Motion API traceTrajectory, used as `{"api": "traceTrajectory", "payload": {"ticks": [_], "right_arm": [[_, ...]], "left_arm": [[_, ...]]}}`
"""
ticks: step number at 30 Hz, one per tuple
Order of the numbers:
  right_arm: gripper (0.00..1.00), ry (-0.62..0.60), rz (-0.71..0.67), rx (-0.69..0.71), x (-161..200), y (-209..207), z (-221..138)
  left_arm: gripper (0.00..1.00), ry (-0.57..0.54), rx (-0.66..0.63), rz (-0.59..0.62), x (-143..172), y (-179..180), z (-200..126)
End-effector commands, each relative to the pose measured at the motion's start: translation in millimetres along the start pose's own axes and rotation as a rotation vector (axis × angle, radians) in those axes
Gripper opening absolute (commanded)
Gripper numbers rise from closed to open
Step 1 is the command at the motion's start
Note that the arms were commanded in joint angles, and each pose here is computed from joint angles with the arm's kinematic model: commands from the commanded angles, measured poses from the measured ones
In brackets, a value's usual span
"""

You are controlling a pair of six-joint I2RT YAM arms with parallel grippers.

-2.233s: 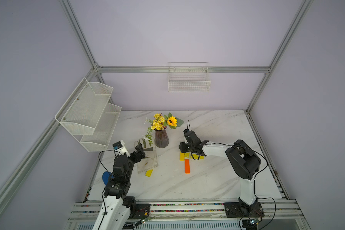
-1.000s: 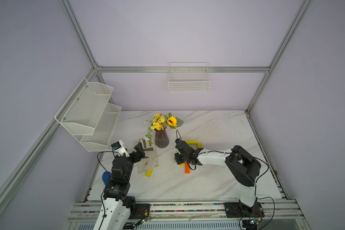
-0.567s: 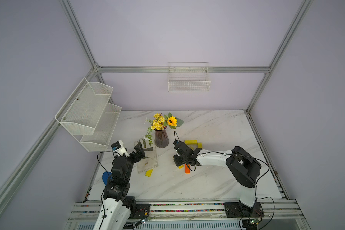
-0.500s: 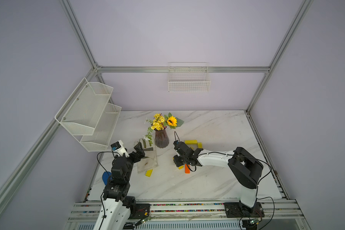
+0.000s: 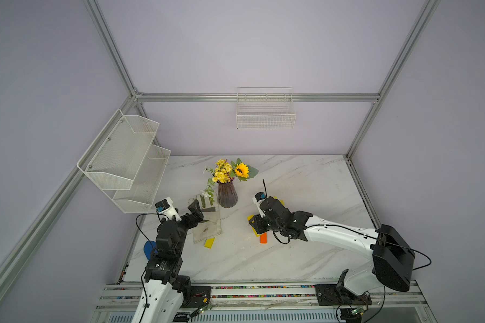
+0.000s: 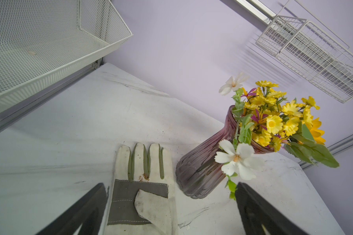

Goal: Assemble the number 8 with building blocks
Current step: Pick up the building block from the center of the board, then assemble the building block at the center of the board.

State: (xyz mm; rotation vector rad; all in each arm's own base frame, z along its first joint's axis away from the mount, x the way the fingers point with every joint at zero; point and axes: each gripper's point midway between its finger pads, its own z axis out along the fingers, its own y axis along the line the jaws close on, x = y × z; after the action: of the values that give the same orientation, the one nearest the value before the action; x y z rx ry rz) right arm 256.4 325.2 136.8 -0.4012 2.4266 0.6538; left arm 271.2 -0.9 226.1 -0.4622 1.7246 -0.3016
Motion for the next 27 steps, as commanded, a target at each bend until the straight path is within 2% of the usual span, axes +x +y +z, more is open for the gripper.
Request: {"api": "traceTrajectory", "payload": {"ticks": [1, 6, 13, 23, 27], "right_arm": [[0.03, -0.005, 0.113, 0.141, 15.6, -33.0, -16.0], [0.03, 0.009, 0.231, 0.268, 48.0, -71.0, -26.6], [0.03, 0.044, 0.314, 0.389, 87.4, -112.5, -23.0], [0.03, 0.043, 0.361, 0.419, 92.1, -147.3, -21.7], [0.06, 0.038, 0.356, 0.429, 88.2, -155.1, -20.3]], "left_arm": [[1.0, -0.013, 0.029, -0.022, -6.0, -6.4, -2.6], [1.0, 0.009, 0.032, -0.016, -4.1, -8.1, -3.4], [1.0, 0.024, 0.037, -0.023, -4.8, -10.7, -2.2], [1.0, 0.042, 0.044, -0.026, -2.3, -13.0, 1.2], [1.0, 0.046, 0.043, -0.026, -1.1, -12.8, 1.8]]}}
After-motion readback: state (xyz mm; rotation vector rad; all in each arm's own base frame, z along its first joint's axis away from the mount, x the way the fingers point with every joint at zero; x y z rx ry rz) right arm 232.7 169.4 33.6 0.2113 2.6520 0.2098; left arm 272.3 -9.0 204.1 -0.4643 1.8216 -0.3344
